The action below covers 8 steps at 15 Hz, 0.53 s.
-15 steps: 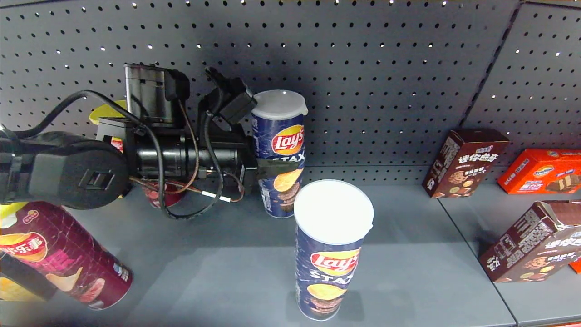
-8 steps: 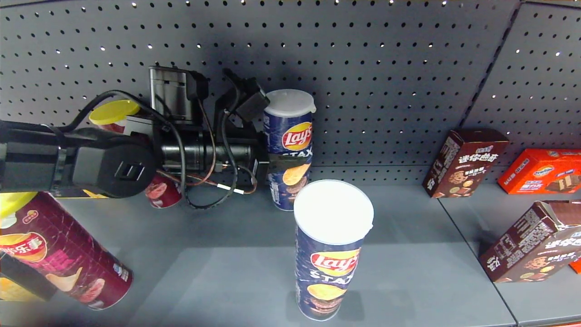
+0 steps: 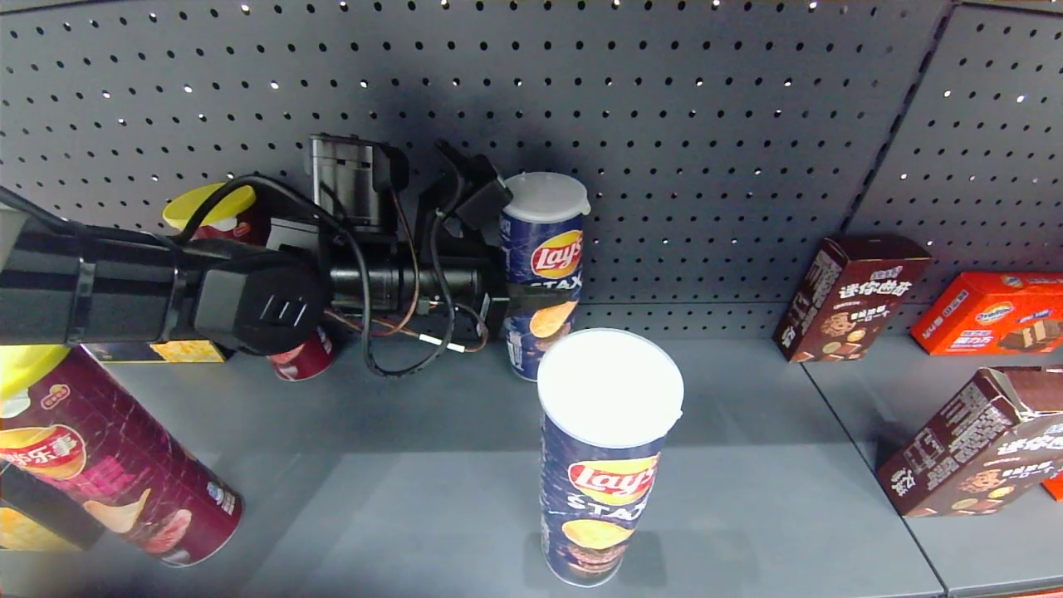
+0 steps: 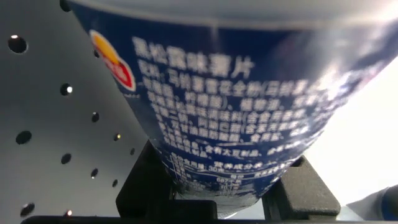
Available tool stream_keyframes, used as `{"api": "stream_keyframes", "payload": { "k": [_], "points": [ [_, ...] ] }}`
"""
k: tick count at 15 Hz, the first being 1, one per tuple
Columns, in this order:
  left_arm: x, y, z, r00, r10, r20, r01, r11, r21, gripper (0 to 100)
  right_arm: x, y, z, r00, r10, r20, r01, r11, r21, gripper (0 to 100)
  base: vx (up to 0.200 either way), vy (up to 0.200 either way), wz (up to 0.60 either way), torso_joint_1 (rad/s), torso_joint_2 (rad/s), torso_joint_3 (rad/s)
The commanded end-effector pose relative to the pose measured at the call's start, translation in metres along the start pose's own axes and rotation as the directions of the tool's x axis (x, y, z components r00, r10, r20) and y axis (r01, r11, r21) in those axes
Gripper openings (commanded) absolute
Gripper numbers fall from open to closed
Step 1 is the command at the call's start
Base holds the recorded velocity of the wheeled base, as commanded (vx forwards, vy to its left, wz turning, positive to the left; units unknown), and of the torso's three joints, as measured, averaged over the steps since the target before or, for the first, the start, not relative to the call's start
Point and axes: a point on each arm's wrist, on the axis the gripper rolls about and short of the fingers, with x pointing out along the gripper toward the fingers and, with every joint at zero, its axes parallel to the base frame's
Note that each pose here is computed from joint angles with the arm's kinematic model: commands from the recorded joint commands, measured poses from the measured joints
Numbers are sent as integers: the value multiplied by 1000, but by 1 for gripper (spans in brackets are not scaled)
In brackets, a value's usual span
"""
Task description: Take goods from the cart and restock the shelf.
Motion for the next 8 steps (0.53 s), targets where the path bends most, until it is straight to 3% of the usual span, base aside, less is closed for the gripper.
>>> {"api": "stream_keyframes", "payload": {
  "k": [1, 8],
  "points": [
    [5, 2, -4, 1000, -4, -5, 4, 1000, -4, 0, 0, 0, 0, 1000, 1, -2, -1, 1000, -1, 100, 0, 0, 0, 0, 0, 0],
    [14, 4, -17, 1000, -8, -18, 8, 1000, 2, 0, 0, 0, 0, 1000, 1, -2, -1, 1000, -1, 100, 0, 0, 0, 0, 0, 0]
  ]
}}
